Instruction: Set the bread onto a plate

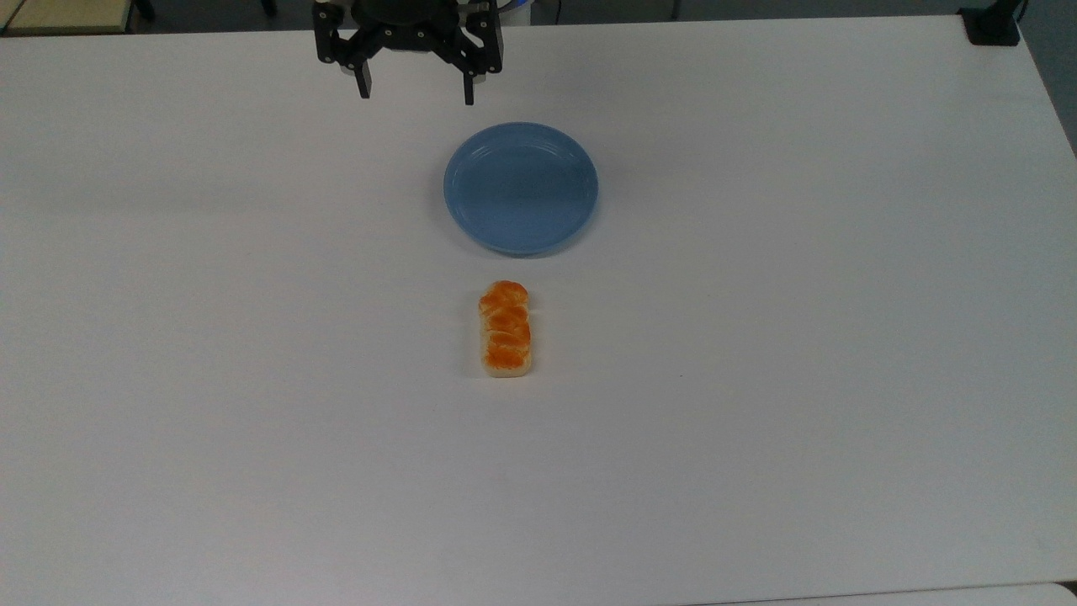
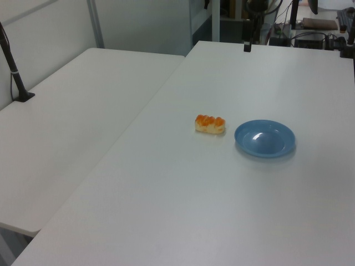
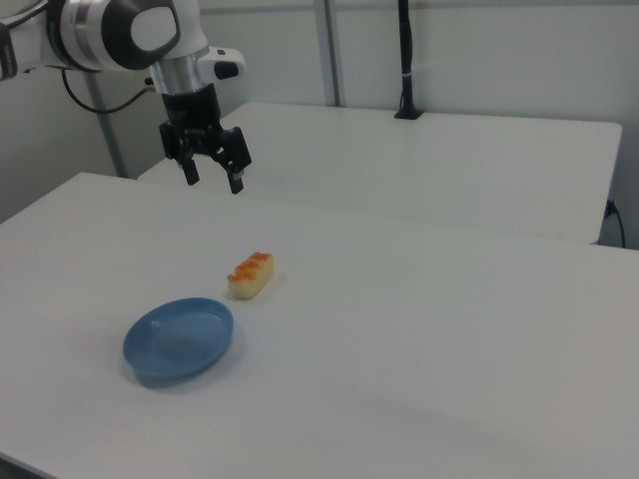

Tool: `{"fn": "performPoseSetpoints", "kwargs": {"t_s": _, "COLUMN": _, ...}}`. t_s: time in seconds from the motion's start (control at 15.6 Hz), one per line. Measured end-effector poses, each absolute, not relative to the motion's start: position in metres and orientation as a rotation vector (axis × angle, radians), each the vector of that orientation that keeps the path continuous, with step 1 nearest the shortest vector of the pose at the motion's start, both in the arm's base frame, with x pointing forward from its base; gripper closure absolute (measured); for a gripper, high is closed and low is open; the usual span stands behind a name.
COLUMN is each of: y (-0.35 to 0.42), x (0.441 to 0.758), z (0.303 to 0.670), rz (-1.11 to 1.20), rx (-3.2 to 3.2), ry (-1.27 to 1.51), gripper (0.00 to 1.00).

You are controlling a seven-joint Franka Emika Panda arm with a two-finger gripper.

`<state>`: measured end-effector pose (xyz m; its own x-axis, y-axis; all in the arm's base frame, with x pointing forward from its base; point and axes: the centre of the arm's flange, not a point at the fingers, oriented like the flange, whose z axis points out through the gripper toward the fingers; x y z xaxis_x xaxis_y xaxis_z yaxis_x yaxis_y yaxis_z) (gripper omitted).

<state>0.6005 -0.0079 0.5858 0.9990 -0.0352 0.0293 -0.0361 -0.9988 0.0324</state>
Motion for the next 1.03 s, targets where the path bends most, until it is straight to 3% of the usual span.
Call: {"fn": "performPoseSetpoints", "kwargs": {"t_s": 1.03, "y": 0.005, "x": 0.646, "z": 0.526, "rz": 0.139, "rx": 3.118, "ry": -0.026, "gripper": 0.00}}
